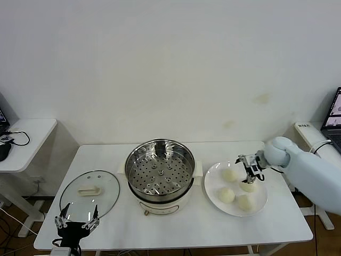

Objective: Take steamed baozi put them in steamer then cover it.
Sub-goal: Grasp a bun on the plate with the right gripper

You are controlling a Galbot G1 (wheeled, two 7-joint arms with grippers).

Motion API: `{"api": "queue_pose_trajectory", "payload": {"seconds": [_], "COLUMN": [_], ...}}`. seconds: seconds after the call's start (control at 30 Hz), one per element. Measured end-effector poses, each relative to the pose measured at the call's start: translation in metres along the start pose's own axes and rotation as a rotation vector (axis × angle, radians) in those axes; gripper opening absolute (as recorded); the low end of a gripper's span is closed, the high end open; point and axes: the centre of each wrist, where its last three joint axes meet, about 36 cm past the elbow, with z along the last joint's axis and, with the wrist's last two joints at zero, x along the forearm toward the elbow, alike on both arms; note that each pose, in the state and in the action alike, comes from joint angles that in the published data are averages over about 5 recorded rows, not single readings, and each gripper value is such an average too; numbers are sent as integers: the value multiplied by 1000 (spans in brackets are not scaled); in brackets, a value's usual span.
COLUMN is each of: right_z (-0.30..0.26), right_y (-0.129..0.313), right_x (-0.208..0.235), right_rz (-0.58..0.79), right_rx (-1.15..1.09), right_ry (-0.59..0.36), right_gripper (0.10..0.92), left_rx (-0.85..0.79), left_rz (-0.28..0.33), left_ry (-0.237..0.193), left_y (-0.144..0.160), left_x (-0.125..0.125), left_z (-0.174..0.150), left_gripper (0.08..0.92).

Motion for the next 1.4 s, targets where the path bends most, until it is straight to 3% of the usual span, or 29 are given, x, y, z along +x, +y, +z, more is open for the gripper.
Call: {"api": "queue_pose_trajectory", "payload": {"seconds": [0.7, 1.1, 1.4], "right_z": [-9, -15, -15], "right_y": [-20, -23, -30], "right_x": [-45, -50, -33], "right_rz": [-28, -50, -67], "right_rx": [-29, -32, -42], "right_ry": [45, 47, 44], "right_gripper": [818, 653, 627], "left_rx": [-7, -10, -8], "left_rz": [-7, -7, 1], "left_ry": [-2, -6, -10], "left_y": [2, 2, 0], "left_x": [-3, -1, 2], "left_z": [0, -2, -5], "left_gripper": [823, 823, 823]}}
